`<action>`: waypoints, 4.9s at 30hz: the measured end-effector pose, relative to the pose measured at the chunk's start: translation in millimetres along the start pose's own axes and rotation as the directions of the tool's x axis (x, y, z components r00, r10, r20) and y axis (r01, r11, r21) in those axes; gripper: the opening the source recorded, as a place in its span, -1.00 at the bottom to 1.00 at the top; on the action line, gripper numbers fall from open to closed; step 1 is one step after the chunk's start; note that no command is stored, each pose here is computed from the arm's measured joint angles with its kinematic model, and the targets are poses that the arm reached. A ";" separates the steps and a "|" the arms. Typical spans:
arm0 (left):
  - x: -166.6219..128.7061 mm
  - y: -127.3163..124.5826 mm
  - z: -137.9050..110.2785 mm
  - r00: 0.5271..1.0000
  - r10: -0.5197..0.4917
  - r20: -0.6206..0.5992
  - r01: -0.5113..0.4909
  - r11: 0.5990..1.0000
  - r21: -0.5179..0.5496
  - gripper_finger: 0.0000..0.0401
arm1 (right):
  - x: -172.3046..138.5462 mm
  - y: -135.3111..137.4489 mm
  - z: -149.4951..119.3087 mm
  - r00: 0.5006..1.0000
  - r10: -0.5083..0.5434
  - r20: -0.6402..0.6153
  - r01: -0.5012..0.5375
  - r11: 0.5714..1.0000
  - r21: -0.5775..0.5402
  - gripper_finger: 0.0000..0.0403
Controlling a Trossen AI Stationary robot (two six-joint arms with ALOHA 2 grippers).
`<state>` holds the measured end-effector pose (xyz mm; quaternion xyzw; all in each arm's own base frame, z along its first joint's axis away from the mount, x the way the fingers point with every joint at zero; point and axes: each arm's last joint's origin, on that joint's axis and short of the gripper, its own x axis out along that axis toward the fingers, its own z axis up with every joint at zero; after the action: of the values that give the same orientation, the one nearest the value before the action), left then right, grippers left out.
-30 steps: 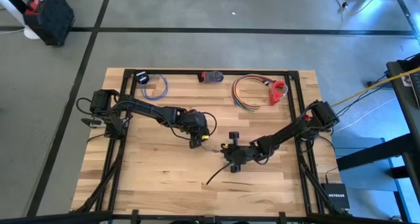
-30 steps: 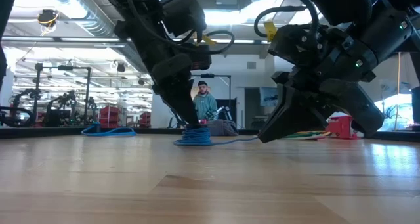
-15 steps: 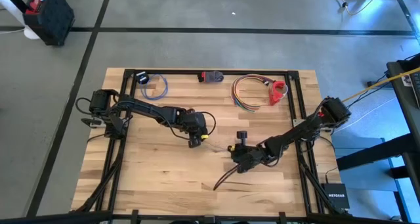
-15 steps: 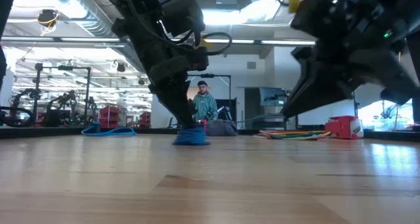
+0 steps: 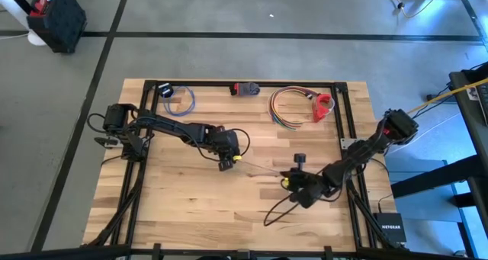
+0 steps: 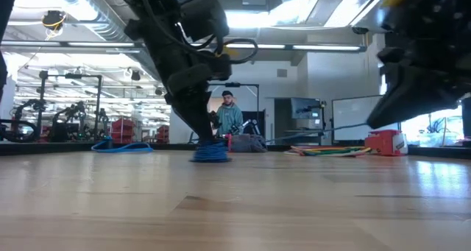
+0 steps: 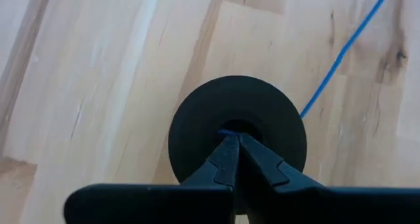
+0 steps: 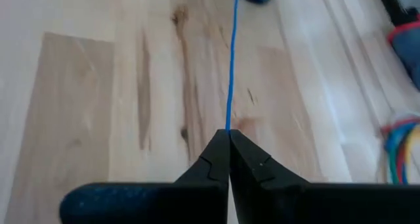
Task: Coil cords
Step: Uncoil the blue wire from the black spool
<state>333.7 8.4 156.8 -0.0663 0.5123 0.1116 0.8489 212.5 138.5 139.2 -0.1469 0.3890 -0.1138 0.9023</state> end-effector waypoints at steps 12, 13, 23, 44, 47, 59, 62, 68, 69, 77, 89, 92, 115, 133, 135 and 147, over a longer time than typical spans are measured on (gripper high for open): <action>0.8 1.3 -4.2 0.999 0.016 -0.041 -0.018 0.999 -0.040 -0.98 | -39.7 -16.0 -42.6 0.995 -0.094 -0.044 0.099 0.987 0.129 -1.00; 0.7 1.5 -5.2 0.998 0.019 -0.052 -0.021 0.999 -0.048 -0.98 | -42.1 -17.9 -46.5 0.993 -0.102 -0.051 0.108 0.984 0.142 -1.00; -0.5 3.3 -14.6 0.988 0.043 -0.147 -0.056 0.995 -0.085 -0.98 | -56.6 -22.6 -78.3 0.990 -0.104 -0.095 0.125 0.957 0.261 -1.00; 0.6 2.4 -13.7 0.991 0.032 -0.131 -0.043 0.996 -0.081 -0.98 | -80.7 -10.4 -51.0 0.960 0.099 -0.260 0.016 0.914 0.406 -0.64; 0.7 2.4 -13.3 0.991 0.031 -0.128 -0.042 0.996 -0.082 -0.98 | -82.4 -10.6 -30.7 0.954 0.142 -0.262 -0.028 0.918 0.397 -0.51; 1.0 1.8 -10.8 0.995 0.026 -0.101 -0.034 0.996 -0.077 -0.98 | -21.2 -34.0 43.3 0.995 0.057 0.078 -0.079 0.948 0.309 -0.18; 1.0 1.7 -10.3 0.995 0.025 -0.096 -0.031 0.997 -0.070 -0.98 | 11.1 -39.5 57.7 0.983 0.072 0.171 -0.119 0.952 0.282 -0.18; 1.2 1.5 -9.1 0.996 0.023 -0.084 -0.028 0.997 -0.067 -0.98 | 77.6 -46.4 67.1 0.943 0.159 0.293 -0.231 0.945 0.231 -0.18; 1.3 1.3 -8.3 0.997 0.020 -0.075 -0.026 0.997 -0.067 -0.98 | 88.5 -47.5 64.8 0.942 0.158 0.297 -0.235 0.941 0.243 -0.18; 1.3 1.1 -7.0 0.998 0.018 -0.063 -0.022 0.998 -0.059 -0.98 | 146.1 -52.5 51.9 0.955 0.145 0.260 -0.230 0.914 0.335 -0.18; 1.4 0.9 -5.9 0.999 0.016 -0.052 -0.019 0.998 -0.056 -0.98 | 140.4 -54.5 69.2 0.923 0.222 0.313 -0.321 0.894 0.312 -0.18; 1.4 0.9 -5.8 0.999 0.016 -0.051 -0.019 0.998 -0.056 -0.98 | 139.8 -53.6 72.2 0.913 0.259 0.315 -0.363 0.867 0.341 -0.18; 1.4 0.8 -5.6 0.999 0.016 -0.050 -0.019 0.998 -0.056 -0.98 | 161.4 -33.5 57.2 0.948 0.215 0.234 -0.280 0.914 0.295 -0.64; 1.2 0.8 -5.5 0.999 0.016 -0.049 -0.019 0.998 -0.064 -0.98 | 154.6 -17.5 60.3 0.975 0.154 0.158 -0.187 0.957 0.223 -0.48; 1.2 0.8 -5.5 0.999 0.016 -0.049 -0.019 0.998 -0.064 -0.98 | 155.4 -19.1 60.6 0.978 0.135 0.157 -0.169 0.959 0.228 -0.44; 1.2 0.8 -5.4 0.999 0.015 -0.048 -0.018 0.998 -0.064 -0.98 | 162.6 -31.4 57.8 0.980 0.155 0.124 -0.182 0.953 0.243 -0.93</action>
<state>329.4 8.0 153.2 -0.0920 0.5290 0.1334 0.8330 361.3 67.5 79.5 -0.0024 0.3350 -0.0771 0.9391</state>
